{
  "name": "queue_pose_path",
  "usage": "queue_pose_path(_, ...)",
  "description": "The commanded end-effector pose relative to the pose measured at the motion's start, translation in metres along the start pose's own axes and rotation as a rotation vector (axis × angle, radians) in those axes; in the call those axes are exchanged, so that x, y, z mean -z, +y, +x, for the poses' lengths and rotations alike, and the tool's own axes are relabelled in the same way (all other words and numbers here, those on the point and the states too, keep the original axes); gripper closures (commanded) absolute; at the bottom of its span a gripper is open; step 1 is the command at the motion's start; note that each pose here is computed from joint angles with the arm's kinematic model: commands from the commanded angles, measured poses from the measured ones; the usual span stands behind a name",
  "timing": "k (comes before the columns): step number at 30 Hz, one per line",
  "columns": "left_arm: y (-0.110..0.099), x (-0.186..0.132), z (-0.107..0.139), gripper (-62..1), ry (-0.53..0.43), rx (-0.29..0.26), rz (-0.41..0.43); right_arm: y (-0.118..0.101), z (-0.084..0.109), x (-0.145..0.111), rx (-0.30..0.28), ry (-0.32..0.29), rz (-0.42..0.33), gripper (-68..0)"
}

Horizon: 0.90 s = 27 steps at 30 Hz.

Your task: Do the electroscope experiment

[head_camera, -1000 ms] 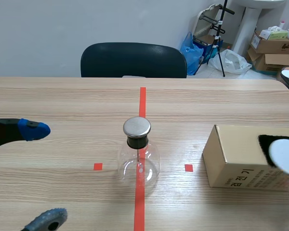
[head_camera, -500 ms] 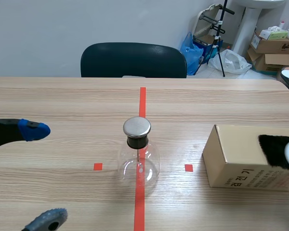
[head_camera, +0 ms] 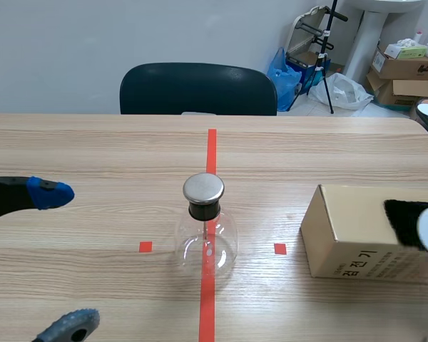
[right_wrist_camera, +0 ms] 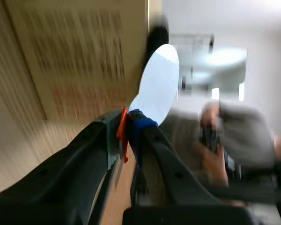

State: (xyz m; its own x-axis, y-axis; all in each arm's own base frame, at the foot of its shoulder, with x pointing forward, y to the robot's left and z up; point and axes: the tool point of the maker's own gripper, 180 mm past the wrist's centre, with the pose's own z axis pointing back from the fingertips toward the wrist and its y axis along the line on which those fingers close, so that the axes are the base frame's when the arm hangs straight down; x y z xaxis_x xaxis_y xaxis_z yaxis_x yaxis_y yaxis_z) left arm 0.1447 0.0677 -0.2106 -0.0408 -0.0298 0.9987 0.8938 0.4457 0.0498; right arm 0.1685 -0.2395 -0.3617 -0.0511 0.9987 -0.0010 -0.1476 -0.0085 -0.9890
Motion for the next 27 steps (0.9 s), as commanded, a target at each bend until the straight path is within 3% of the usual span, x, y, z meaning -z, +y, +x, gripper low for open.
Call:
queue_pose_path(1,-0.001,0.002,0.006,-62.3,-0.031,-0.012,0.0,-0.007,0.02,-0.004,-0.078,-0.165,-0.018,-0.9)
queue_pose_path(2,-0.001,0.002,0.006,-62.3,-0.032,-0.013,0.0,-0.007,0.035,-0.006,-0.078,-0.254,-0.021,-0.9)
queue_pose_path(3,-0.001,0.002,0.006,-62.3,-0.032,-0.013,0.0,-0.008,0.043,-0.006,-0.074,-0.294,-0.028,-0.9)
queue_pose_path(4,-0.001,0.002,0.006,-62.3,-0.032,-0.013,0.0,-0.01,0.039,-0.005,-0.063,-0.264,-0.037,-0.9)
queue_pose_path(6,-0.001,0.002,0.006,-62.3,-0.032,-0.012,0.0,-0.012,0.01,-0.001,-0.047,-0.092,-0.046,-0.9)
queue_pose_path(7,-0.001,0.002,0.006,-62.3,-0.032,-0.012,0.0,-0.011,0.0,-0.002,-0.048,-0.036,-0.041,-0.9)
queue_pose_path(8,-0.001,0.002,0.006,-62.3,-0.032,-0.012,0.0,-0.01,0.002,-0.002,-0.057,-0.05,-0.034,-0.9)
queue_pose_path(11,-0.001,0.002,0.006,-62.3,-0.032,-0.012,0.0,-0.008,0.042,-0.006,-0.072,-0.283,-0.028,-0.9)
queue_pose_path(12,-0.001,0.002,0.006,-62.3,-0.032,-0.012,0.0,-0.009,0.044,-0.006,-0.065,-0.294,-0.036,-0.9)
queue_pose_path(13,-0.001,0.002,0.006,-62.3,-0.032,-0.012,0.0,-0.011,0.036,-0.004,-0.05,-0.238,-0.048,-0.9)
queue_pose_path(15,-0.001,0.002,0.006,-62.3,-0.032,-0.012,0.0,-0.013,0.001,0.0,-0.035,-0.032,-0.055,-0.9)
queue_pose_path(16,-0.001,0.002,0.006,-62.3,-0.032,-0.012,0.0,-0.012,-0.009,0.0,-0.039,0.025,-0.05,-0.9)
queue_pose_path(17,-0.001,0.002,0.006,-62.3,-0.032,-0.012,0.0,-0.011,-0.007,0.0,-0.049,0.012,-0.042,-0.9)
queue_pose_path(20,-0.001,0.002,0.006,-62.3,-0.032,-0.012,0.0,-0.009,0.032,-0.001,-0.062,-0.206,-0.037,-0.9)
queue_pose_path(21,-0.001,0.002,0.006,-62.3,-0.032,-0.012,0.0,-0.009,0.033,0.0,-0.055,-0.202,-0.042,-0.9)
queue_pose_path(24,-0.001,0.002,0.006,-62.3,-0.032,-0.012,0.0,-0.012,-0.012,0.0,-0.026,0.061,-0.056,-0.9)
queue_pose_path(25,-0.001,0.002,0.006,-62.3,-0.032,-0.012,0.0,-0.01,-0.015,0.0,-0.036,0.073,-0.046,-0.9)
queue_pose_path(27,-0.001,0.002,0.006,-62.3,-0.032,-0.012,0.0,-0.007,0.011,0.001,-0.06,-0.074,-0.029,-0.9)
